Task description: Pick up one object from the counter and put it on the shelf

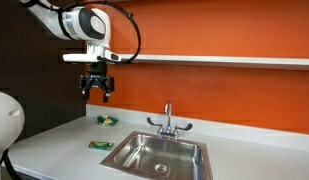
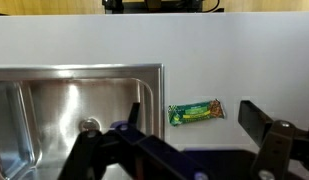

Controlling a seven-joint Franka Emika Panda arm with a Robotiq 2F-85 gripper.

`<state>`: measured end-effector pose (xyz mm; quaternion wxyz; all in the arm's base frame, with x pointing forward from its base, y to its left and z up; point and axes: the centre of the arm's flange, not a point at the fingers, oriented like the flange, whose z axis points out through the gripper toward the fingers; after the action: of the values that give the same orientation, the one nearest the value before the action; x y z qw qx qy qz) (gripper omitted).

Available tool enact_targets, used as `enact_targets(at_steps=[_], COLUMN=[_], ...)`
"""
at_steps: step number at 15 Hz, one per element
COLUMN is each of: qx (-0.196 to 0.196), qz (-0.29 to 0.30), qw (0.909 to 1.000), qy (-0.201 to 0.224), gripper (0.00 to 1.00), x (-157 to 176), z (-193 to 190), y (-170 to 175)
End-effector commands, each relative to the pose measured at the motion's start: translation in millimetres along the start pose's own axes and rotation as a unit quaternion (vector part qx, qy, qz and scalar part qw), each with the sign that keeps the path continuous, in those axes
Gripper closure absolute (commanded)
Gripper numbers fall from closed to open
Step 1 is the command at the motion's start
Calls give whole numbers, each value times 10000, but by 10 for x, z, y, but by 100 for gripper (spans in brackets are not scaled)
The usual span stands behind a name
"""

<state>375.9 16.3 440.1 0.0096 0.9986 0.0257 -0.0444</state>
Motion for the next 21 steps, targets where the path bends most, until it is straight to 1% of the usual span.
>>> enact_targets(at_steps=[1, 5, 8, 15, 21], qx=[97, 95, 131, 183, 123], qz=[-326, -515, -540, -609, -687], qw=[9994, 9983, 9979, 9978, 9975], qy=[-16, 256, 333, 165, 64], gripper=[0, 0, 0, 0, 0], x=[192, 410, 524, 754, 840], z=[175, 366, 556, 1040, 1356], y=[-124, -208, -221, -345, -473])
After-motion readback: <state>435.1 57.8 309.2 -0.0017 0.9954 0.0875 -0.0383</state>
